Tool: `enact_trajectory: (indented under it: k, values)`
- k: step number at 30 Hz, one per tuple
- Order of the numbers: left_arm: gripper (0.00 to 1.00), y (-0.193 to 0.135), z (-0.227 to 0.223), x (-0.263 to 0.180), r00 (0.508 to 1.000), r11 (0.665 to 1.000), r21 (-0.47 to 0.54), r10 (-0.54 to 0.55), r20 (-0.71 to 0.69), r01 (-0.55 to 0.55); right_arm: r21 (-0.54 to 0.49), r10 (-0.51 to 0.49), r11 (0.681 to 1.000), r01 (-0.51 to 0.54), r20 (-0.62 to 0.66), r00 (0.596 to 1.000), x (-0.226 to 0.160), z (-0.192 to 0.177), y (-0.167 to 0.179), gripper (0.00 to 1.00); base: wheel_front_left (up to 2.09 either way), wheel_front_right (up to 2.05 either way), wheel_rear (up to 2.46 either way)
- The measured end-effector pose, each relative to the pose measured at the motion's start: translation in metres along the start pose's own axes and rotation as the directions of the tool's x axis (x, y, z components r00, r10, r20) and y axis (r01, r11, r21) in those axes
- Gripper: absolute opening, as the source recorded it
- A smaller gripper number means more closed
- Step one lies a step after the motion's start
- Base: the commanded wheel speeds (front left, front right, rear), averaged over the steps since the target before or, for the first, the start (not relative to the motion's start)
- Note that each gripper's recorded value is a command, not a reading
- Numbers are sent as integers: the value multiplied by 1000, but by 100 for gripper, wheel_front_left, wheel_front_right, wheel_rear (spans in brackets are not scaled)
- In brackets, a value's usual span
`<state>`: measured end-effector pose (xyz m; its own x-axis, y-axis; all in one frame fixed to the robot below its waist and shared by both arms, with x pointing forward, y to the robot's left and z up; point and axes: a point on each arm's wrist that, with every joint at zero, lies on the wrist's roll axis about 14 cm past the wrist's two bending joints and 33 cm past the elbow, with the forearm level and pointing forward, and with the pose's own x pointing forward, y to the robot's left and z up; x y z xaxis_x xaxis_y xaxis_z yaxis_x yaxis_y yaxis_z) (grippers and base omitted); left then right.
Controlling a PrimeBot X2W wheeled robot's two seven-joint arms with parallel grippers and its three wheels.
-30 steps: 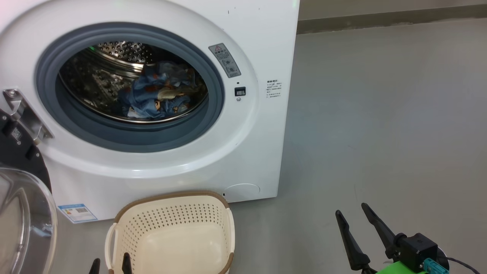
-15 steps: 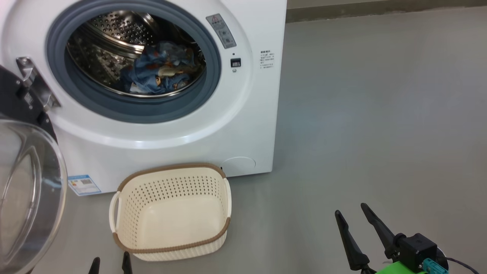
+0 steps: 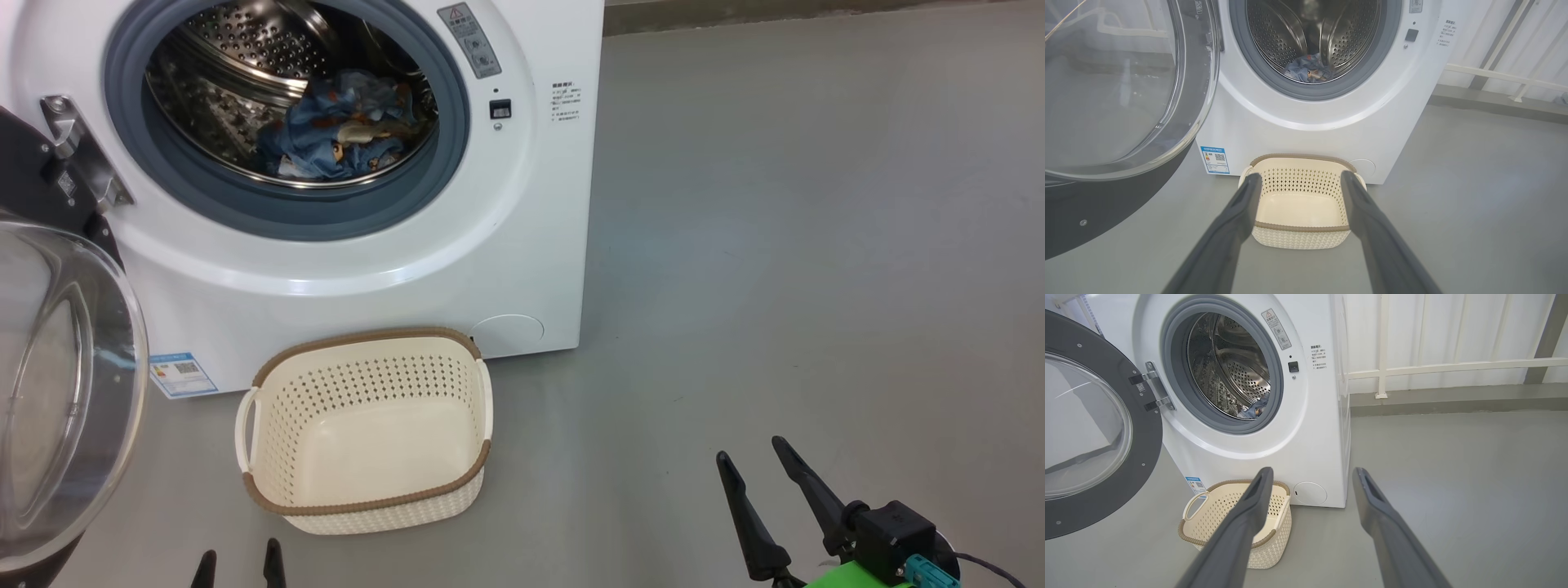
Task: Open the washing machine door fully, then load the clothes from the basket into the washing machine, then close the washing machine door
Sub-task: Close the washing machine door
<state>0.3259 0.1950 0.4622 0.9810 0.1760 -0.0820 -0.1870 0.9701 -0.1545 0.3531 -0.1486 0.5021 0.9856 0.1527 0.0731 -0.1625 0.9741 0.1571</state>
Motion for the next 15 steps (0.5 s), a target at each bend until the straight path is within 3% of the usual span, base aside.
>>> enact_trajectory:
  k: [10,15]
  values:
    - [100,1,0,-2,1000,1000,-3,4,1,-4,4,12,1000,-12,-4,1000,4,-2,4,100,0,0,0]
    - [100,15,3,-9,998,998,-9,55,10,-55,4,61,998,-61,-12,998,12,-5,17,100,0,0,0]
